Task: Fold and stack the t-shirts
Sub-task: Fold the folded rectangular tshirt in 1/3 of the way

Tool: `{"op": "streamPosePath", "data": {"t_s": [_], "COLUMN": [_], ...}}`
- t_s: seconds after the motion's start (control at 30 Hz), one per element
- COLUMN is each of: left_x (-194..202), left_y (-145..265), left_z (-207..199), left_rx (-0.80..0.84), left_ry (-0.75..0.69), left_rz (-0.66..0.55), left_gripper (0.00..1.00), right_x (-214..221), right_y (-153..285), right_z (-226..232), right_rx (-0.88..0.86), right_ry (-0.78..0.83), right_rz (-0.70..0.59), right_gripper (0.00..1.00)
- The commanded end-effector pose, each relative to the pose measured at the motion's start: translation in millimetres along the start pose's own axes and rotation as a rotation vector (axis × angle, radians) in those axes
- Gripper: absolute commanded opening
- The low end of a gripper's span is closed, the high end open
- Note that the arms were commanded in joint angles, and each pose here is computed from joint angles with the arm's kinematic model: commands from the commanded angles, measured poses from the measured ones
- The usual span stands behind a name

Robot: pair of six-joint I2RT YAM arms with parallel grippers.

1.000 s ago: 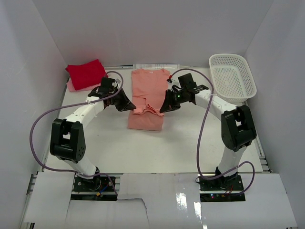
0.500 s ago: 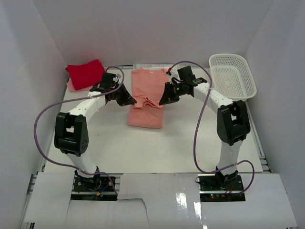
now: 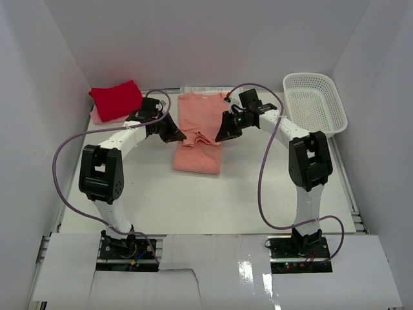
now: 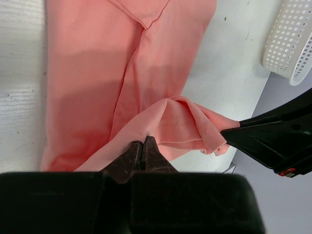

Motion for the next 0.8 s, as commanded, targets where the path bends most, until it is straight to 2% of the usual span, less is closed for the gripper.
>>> {"op": "streamPosePath", "data": {"t_s": [0.0, 0.77], "left_x": [-19, -49], "left_y": [7, -21], "left_z": [-15, -12], "left_rx": [0.049, 0.059], "left_ry": [-0.042, -0.060], "left_rz": [-0.059, -0.074], "left_gripper": [0.00, 0.00], "right_x": [-18, -44], "right_y": [6, -11], "right_z": [8, -26], "right_rx": [-0.036, -0.037], "right_ry": [0.049, 0.038], "right_rz": [-0.038, -0.043], "right_gripper": [0.08, 0.08]}}
Point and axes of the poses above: each gripper's point midway between its finger pads, its own y axis back along the fingers, its own z axis along the line the jaws close on, x = y × z, the point moved 8 cm from there along y, back along the fingers, and after that the axes turned 4 degrees about -y, right-handed, at the moved point
